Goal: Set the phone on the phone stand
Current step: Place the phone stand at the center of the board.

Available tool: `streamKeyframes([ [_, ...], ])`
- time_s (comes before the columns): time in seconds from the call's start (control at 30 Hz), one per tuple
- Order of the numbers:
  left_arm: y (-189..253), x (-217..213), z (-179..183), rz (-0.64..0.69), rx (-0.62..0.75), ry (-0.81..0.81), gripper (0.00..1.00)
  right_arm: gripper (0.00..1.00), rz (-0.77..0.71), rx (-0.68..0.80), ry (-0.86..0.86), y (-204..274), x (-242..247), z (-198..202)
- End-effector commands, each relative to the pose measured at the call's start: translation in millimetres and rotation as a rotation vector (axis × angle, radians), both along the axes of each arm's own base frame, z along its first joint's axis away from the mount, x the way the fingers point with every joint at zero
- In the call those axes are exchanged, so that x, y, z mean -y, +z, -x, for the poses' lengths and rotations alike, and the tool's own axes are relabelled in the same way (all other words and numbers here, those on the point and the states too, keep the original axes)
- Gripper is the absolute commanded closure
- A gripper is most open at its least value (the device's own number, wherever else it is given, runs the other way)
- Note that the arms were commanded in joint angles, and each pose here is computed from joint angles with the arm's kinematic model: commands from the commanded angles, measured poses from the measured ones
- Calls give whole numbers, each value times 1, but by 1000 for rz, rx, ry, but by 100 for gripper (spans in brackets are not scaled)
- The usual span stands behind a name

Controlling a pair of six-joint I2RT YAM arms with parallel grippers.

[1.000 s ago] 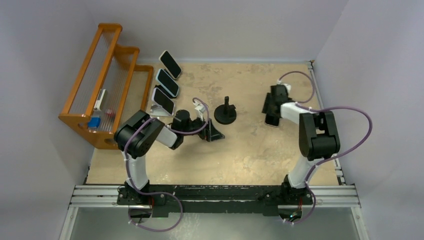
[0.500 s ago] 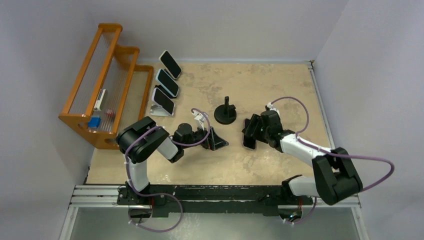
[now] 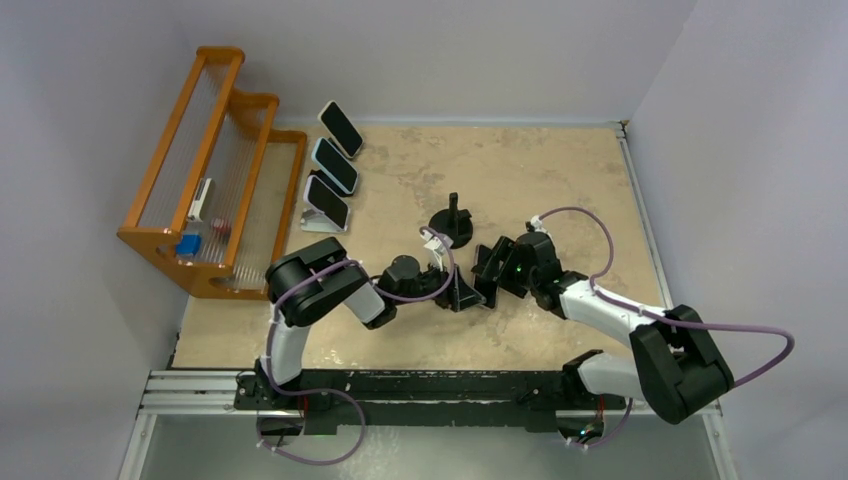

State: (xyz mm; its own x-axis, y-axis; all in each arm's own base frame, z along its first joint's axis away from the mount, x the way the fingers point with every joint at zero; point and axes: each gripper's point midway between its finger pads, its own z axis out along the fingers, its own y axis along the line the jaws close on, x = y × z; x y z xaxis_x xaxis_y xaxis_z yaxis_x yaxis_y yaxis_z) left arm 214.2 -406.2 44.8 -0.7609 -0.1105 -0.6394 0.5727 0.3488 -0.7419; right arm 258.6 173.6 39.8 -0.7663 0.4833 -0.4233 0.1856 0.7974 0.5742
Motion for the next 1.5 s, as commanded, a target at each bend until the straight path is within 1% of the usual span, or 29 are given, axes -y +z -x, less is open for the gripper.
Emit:
streamKeyframes([
  [0.0, -40, -2, 4, -107, -83, 15, 36, 59, -79, 60, -2, 19, -14, -9],
  [0.1, -48, 4, 5, -114, -86, 12, 39, 59, -86, 67, -3, 21, -16, -10],
  [0.13, -49, 6, 5, -114, -85, 10, 42, 59, -88, 65, -2, 21, -18, -10],
  [0.2, -53, 8, 3, -116, -82, 14, 52, 59, -89, 64, -1, 22, -19, -9],
  [0.23, -54, 8, 2, -115, -79, 19, 63, 59, -90, 64, -3, 22, -19, -8],
  [0.27, -56, 8, 1, -118, -79, 24, 77, 59, -91, 66, -4, 23, -19, -7],
  [0.3, -59, 8, 0, -128, -90, 35, 89, 58, -92, 68, -6, 24, -19, -7],
  [0.33, -62, 8, -2, -134, -98, 41, 95, 59, -95, 69, -6, 25, -19, -5],
  [0.4, -64, 10, -3, -132, -97, 38, 100, 58, -99, 71, -4, 26, -19, -4],
  [0.47, -64, 12, -3, -125, -88, 33, 100, 57, -100, 74, 1, 28, -19, -3],
  [0.5, -64, 11, -4, -122, -77, 33, 100, 55, -102, 77, 2, 29, -20, -2],
  [0.53, -62, 11, -5, -120, -62, 33, 100, 51, -100, 82, 5, 30, -19, -2],
  [0.57, -59, 10, -5, -118, -37, 28, 100, 44, -97, 93, 11, 33, -20, -3],
  [0.6, -55, 9, -6, -119, -6, 20, 100, 32, -89, 113, 23, 36, -19, -4],
  [0.63, -52, 7, -7, -127, 19, 13, 100, 12, -77, 134, 29, 40, -18, -6],
  [0.67, -47, 5, -8, -133, 51, 0, 100, 2, -59, 157, 38, 45, -16, -7],
  [0.73, -34, 2, -6, -138, 108, -58, 100, 1, -25, 191, 80, 59, -14, -6],
  [0.8, -25, -6, -5, -144, 134, -95, 100, 1, 49, 283, 87, 85, -3, -14],
  [0.9, -10, -19, -2, -148, 168, -136, 100, 1, 130, 496, 103, 151, 9, -27],
  [0.97, 1, -28, 1, -168, 191, -162, 100, 1, 163, 636, 129, 194, 16, -25],
  [1.03, 17, -32, 7, -180, 252, -206, 100, 1, 182, 786, 157, 239, 21, -17],
  [1.1, 37, -36, 19, -165, 315, -272, 100, 1, 190, 887, 184, 272, 23, -9],
  [1.17, 56, -41, 36, -125, 374, -354, 100, 1, 178, 952, 179, 299, 27, -2],
  [1.27, 73, -50, 58, -91, 447, -458, 100, 1, 167, 1021, 226, 325, 25, 13],
  [1.33, 80, -57, 65, -98, 496, -511, 100, 1, 171, 1060, 320, 333, 17, 23],
  [1.4, 89, -66, 67, -114, 536, -546, 100, 1, 184, 1059, 422, 333, 7, 30],
  [1.47, 108, -78, 63, -92, 595, -561, 100, 1, 182, 1057, 567, 334, -8, 39],
])
